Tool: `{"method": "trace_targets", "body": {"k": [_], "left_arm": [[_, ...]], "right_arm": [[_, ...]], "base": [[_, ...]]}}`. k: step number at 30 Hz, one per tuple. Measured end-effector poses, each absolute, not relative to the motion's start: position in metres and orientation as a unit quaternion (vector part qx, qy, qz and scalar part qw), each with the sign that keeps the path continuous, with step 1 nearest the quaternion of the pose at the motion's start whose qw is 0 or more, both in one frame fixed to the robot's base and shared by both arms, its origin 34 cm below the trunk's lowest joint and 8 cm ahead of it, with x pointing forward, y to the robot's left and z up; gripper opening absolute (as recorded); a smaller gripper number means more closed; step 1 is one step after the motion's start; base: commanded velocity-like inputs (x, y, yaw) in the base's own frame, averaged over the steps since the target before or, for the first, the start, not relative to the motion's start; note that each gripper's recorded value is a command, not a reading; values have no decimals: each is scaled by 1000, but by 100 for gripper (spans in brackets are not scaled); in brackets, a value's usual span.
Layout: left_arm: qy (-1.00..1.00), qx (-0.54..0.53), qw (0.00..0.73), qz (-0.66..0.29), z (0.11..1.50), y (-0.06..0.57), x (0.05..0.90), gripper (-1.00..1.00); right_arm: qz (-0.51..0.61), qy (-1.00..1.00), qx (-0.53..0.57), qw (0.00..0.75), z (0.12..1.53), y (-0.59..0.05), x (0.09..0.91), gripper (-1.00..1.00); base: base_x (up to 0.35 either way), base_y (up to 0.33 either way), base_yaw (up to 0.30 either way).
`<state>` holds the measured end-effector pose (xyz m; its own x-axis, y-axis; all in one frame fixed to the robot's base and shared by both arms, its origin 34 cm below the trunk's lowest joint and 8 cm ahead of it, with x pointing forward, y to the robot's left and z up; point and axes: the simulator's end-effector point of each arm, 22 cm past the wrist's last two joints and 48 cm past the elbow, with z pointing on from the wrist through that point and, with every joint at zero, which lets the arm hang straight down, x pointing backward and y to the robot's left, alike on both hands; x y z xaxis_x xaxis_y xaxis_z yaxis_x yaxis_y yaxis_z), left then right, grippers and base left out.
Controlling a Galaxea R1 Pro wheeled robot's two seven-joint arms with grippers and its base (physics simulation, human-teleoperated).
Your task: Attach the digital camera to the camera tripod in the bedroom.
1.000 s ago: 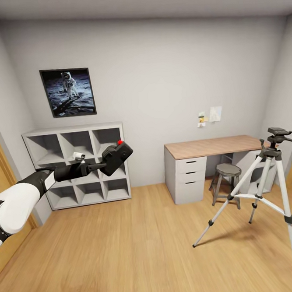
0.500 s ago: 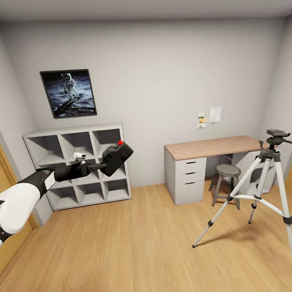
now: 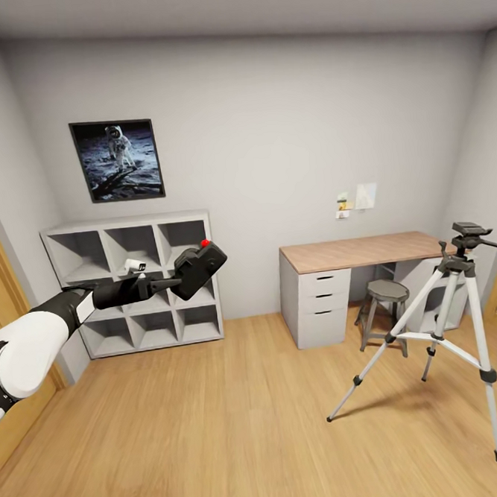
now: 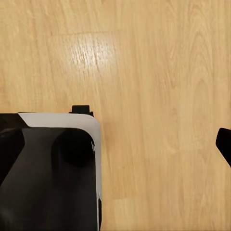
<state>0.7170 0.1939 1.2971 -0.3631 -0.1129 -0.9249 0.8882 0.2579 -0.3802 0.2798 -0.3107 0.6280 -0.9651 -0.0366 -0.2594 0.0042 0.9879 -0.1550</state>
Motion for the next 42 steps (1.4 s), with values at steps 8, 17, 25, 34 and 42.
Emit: {"method": "trace_targets", "body": {"k": [8, 17, 25, 34, 42], "left_arm": [[635, 305, 475, -527, 1303, 194, 714, -100], [636, 305, 474, -527, 1306, 194, 711, -100], [635, 306, 474, -528, 1306, 192, 711, -100], [635, 306, 473, -528, 1306, 192, 711, -100], [636, 304, 478, -524, 1306, 199, 712, -100]], "right_arm": [[-78, 988, -8, 131, 634, -311, 276, 100], [-78, 988, -8, 131, 637, -311, 274, 100], [-78, 988, -8, 131, 637, -311, 274, 100], [-78, 988, -8, 131, 637, -311, 274, 100], [-78, 988, -8, 131, 637, -311, 274, 100]], "base": [[0, 0, 0], [0, 0, 0], [0, 0, 0], [0, 0, 0], [0, 0, 0]]}}
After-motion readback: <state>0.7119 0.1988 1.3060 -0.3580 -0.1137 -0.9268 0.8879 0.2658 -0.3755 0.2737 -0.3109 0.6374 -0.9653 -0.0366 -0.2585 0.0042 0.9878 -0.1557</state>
